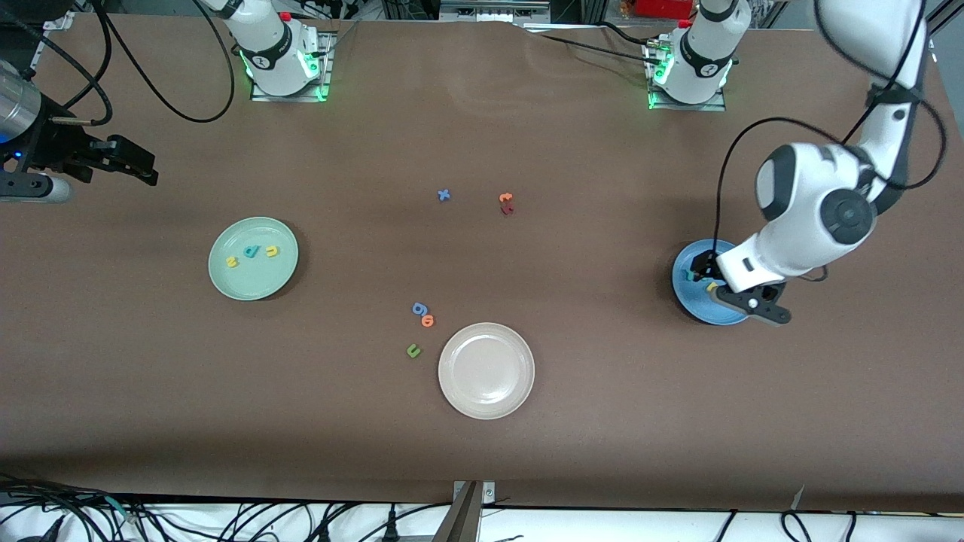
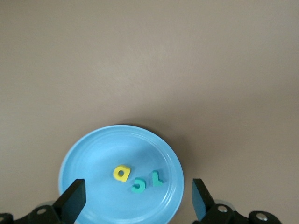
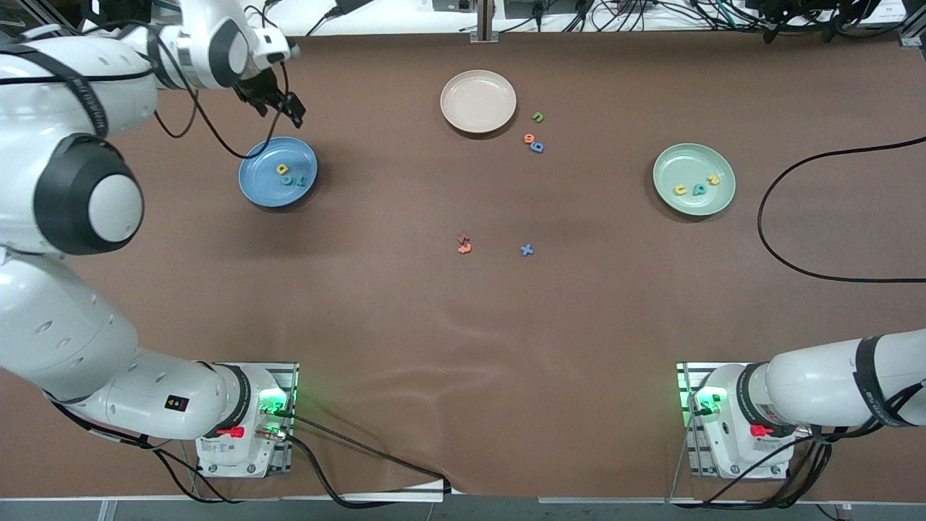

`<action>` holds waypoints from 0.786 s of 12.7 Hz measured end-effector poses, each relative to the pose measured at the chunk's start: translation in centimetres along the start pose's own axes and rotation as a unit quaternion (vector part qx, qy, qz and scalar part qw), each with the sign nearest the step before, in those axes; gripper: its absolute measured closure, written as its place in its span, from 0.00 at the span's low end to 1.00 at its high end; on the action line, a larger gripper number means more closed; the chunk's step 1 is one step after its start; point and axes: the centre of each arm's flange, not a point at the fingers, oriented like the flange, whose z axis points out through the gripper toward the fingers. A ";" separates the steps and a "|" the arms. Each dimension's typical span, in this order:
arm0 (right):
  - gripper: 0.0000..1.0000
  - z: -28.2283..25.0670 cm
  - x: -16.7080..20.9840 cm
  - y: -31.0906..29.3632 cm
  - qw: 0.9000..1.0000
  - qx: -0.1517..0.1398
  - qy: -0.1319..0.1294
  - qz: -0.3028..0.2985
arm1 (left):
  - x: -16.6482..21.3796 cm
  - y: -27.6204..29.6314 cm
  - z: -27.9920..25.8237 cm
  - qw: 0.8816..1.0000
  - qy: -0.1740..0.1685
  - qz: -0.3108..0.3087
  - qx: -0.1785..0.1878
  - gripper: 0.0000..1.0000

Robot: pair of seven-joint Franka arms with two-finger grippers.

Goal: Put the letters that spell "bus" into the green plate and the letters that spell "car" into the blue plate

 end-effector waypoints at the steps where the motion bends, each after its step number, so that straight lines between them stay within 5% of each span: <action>1: 0.00 0.0 0.0 0.0 1.000 0.000 0.000 0.000 | -0.3 -0.1 -2.5 1.000 0.014 -0.001 0.000 0.00; 10: 0.00 -0.1 0.0 0.0 1.000 0.000 0.001 0.000 | -3.0 0.7 -18.7 0.989 0.144 -0.011 0.018 0.00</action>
